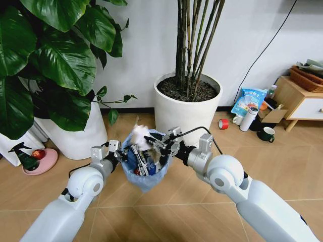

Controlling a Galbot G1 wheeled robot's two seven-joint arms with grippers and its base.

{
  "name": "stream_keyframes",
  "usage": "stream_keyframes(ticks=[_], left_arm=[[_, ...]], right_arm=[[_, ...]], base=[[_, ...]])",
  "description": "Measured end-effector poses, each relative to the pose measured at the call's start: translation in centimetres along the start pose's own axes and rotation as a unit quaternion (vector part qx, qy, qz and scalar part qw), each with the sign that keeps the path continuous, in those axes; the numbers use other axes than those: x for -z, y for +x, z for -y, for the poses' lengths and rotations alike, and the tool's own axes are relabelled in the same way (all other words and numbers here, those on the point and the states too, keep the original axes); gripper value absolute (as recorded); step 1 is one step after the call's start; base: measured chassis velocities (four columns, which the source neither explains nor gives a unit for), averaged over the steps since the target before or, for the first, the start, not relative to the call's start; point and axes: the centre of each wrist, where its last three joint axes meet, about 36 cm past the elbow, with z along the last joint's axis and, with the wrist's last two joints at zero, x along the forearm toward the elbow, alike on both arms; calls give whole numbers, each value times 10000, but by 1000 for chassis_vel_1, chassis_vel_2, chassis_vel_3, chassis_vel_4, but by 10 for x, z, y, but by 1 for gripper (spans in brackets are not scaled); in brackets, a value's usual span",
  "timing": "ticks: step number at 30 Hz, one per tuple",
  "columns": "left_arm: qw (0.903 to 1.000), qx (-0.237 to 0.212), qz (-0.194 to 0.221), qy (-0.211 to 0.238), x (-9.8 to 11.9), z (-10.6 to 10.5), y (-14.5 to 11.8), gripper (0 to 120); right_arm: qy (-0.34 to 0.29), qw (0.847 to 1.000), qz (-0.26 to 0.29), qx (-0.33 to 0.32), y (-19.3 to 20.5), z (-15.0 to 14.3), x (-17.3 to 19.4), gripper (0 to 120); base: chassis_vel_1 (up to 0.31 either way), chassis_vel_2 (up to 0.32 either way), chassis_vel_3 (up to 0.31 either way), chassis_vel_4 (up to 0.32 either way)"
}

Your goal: Pick up the trash bin and place the garbage on the floor into it.

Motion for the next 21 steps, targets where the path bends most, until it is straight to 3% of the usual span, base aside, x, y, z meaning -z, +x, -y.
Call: stream_keyframes(ticks=[7,14,21], left_arm=[[10000,24,36,8,1,-1,1,0],[9997,199,159,36,4,-10,5,0],[9991,349,230,-17,1,-9,17,0]], right_arm=[[91,9997,152,-150,4,4,10,66],[173,9948,366,-933,43,14,18,95],[464,9790,289,-1964,72,27,-1,100]], base=[[0,0,0,0],[0,0,0,0],[0,0,0,0]])
